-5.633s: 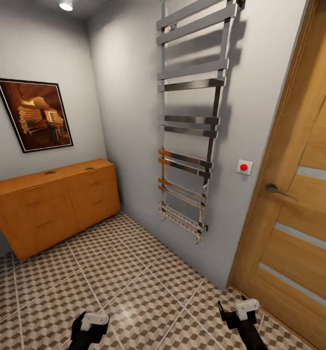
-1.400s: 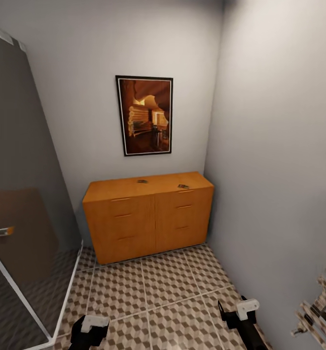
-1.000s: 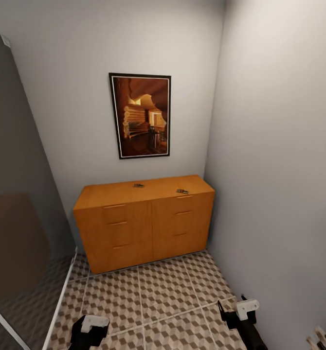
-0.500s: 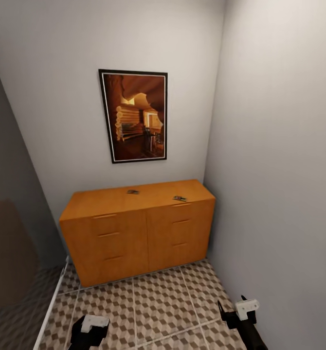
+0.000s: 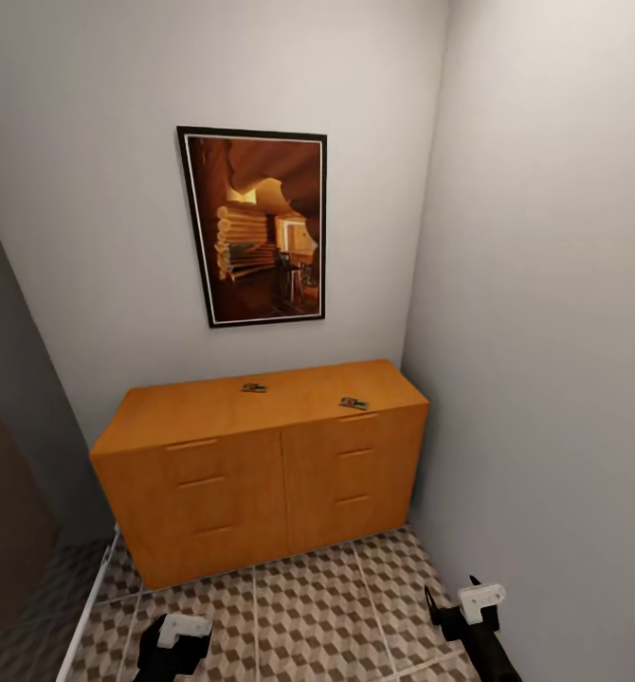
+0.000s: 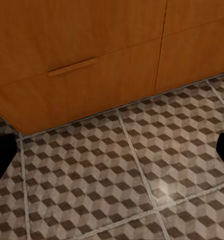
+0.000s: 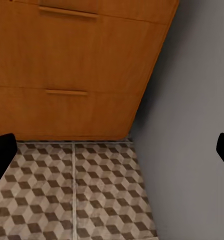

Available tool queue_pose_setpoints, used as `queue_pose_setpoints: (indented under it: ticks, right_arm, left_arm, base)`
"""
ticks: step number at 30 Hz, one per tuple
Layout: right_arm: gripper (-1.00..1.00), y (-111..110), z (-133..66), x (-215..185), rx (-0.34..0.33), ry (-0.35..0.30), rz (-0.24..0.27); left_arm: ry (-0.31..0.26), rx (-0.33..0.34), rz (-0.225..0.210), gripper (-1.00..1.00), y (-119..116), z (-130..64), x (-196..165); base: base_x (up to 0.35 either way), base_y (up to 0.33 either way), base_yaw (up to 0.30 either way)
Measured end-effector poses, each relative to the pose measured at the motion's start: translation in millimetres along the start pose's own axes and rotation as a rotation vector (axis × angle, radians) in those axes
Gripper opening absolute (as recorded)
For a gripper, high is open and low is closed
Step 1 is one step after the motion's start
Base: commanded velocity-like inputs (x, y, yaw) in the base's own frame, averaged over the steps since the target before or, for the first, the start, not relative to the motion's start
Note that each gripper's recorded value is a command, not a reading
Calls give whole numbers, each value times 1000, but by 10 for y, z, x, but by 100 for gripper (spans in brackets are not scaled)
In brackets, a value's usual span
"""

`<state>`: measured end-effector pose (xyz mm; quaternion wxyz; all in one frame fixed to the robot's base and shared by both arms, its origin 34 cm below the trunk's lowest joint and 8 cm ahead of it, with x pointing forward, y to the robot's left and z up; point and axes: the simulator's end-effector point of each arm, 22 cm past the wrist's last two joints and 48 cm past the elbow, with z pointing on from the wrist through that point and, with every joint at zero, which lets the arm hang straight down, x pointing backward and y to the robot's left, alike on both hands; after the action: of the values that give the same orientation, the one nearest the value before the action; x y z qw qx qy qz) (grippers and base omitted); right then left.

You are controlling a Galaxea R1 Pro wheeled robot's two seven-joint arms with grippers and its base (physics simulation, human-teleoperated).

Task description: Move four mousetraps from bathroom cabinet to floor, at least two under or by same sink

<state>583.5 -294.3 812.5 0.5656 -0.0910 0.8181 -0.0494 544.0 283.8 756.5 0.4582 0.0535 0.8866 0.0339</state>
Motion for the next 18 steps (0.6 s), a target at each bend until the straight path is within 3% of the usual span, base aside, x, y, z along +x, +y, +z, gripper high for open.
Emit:
queue_pose_setpoints:
  ticks: [7, 18]
  right_arm:
    - [100, 3, 2, 0, -1, 0, 0]
    - [100, 3, 3, 3, -1, 0, 0]
  left_arm:
    - [0, 0, 0, 100, 0, 2, 1]
    - [0, 1, 0, 100, -3, 4, 0]
  base:
    - [212, 0, 0]
    - [27, 0, 0]
